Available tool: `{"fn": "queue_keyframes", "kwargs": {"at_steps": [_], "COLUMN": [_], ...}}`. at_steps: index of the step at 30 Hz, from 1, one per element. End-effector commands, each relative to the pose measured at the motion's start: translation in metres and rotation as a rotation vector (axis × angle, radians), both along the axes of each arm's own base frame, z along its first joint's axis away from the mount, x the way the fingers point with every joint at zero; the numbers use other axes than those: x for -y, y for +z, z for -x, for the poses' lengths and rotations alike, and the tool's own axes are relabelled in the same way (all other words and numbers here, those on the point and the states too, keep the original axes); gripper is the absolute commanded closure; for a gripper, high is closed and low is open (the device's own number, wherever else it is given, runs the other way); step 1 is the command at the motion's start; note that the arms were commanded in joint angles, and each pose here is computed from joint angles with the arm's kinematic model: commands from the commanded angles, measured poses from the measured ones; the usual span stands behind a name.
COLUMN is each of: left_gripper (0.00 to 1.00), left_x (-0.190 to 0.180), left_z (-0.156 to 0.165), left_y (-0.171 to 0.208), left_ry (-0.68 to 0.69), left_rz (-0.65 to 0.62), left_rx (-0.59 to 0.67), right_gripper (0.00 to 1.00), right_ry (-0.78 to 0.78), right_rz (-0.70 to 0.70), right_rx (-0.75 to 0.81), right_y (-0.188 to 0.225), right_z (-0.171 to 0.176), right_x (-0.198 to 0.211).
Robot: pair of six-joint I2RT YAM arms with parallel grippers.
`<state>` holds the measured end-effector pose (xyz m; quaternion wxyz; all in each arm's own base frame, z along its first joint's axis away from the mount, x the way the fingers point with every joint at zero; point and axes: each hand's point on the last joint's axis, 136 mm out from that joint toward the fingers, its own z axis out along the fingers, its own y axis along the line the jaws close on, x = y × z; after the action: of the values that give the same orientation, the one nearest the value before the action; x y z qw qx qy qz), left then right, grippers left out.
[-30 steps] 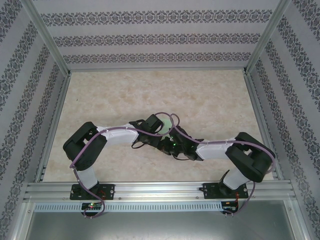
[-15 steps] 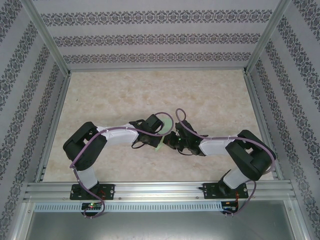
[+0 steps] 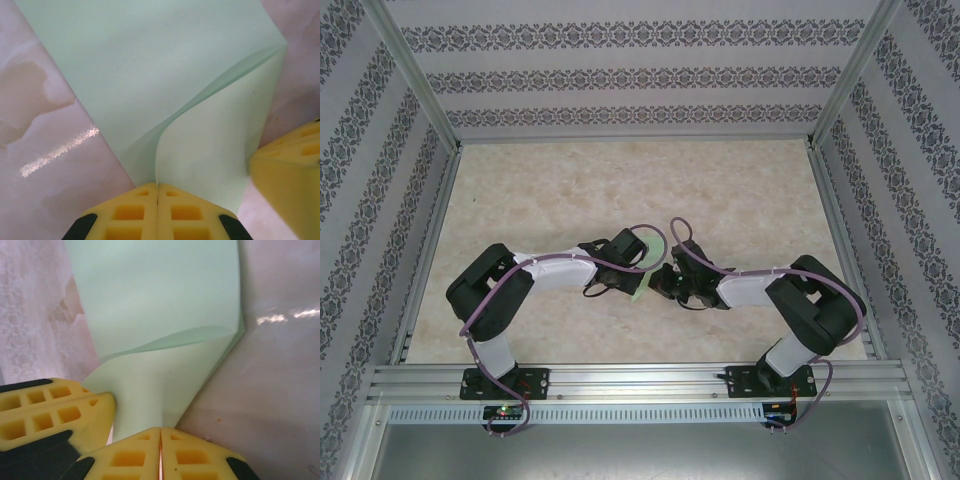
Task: Fold a paper plane with a square sheet of paper (pick it up from the middle)
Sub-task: Third fold the triangle at the center of the table.
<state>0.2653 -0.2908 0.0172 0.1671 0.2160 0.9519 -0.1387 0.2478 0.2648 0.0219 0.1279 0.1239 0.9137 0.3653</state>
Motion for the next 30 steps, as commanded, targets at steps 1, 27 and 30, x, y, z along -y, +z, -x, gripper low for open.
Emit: {"fn": "queue_keyframes", "kwargs": {"at_steps": [1,27,30], "left_gripper": [0.98,0.98,0.99], "left_x": [-0.014,-0.017,-0.016], "left_z": [0.013,0.015,0.014], "left_y": [-0.022,-0.022,-0.021], "left_ry": [0.012,0.004,0.004], "left_rz": [-0.061,-0.073,-0.072], "left_rx": [-0.075,-0.077,-0.075], "right_gripper": [0.90,0.89,0.89], "right_ry": [-0.007,-0.007,0.016], "right_rz": [-0.025,-0.002,-0.027], "right_rx": [0.084,0.084,0.086], "right_y": [0.030,0.027,0.029], "right_z": [-0.018,-0.049,-0.051], "right_x": [0.004,0.019,0.016]}}
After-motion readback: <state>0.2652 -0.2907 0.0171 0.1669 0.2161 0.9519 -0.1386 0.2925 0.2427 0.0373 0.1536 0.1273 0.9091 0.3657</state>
